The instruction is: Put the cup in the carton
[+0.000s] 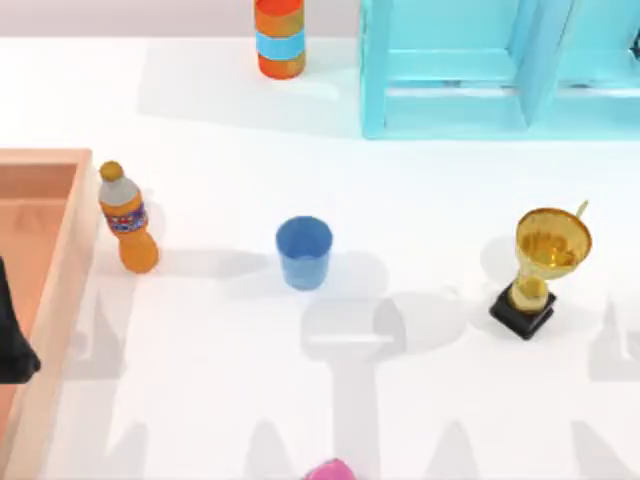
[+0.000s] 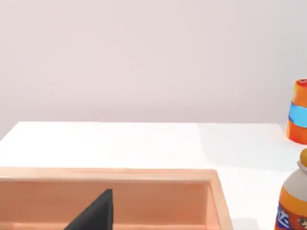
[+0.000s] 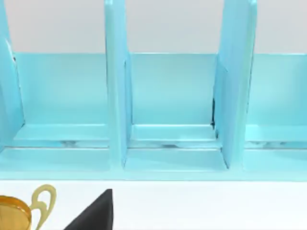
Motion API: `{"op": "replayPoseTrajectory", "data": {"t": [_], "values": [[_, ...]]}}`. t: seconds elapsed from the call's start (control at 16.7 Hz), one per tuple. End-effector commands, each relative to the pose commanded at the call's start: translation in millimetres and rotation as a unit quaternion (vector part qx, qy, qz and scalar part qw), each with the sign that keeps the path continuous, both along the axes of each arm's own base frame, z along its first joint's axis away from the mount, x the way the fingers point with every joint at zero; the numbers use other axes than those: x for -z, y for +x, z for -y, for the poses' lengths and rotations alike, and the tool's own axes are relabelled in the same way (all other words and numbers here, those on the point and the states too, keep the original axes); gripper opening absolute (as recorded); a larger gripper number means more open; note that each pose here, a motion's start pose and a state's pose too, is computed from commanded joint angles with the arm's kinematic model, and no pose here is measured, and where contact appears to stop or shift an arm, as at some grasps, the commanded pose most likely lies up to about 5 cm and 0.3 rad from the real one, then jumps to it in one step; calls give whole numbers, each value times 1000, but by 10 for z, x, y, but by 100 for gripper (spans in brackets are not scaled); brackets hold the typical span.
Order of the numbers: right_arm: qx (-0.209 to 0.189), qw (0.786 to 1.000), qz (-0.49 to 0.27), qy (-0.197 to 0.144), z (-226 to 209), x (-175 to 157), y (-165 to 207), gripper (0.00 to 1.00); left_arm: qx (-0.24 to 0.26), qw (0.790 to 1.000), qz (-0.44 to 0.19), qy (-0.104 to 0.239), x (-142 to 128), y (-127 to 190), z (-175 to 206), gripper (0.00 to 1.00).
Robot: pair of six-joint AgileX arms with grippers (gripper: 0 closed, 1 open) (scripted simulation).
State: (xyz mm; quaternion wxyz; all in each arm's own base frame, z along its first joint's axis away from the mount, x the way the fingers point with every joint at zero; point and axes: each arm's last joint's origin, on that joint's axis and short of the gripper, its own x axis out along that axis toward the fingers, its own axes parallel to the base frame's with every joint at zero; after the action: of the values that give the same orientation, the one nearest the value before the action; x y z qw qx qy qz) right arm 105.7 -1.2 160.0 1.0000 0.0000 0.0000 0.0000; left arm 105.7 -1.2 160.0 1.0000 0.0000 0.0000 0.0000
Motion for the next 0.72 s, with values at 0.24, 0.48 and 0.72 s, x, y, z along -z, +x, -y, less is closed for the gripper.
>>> {"op": "replayPoseTrajectory", "data": {"t": [0.24,0.48,0.72], "values": [[0,1000,0,0,0,0,0,100,4,1000,-9,-3,-57,0,8,100],[0,1000,0,0,0,0,0,100,27,997,-62,-22,-406,37,58,100],[0,1000,0,0,0,0,0,100,60,985,-156,-49,-957,234,170,100]]}}
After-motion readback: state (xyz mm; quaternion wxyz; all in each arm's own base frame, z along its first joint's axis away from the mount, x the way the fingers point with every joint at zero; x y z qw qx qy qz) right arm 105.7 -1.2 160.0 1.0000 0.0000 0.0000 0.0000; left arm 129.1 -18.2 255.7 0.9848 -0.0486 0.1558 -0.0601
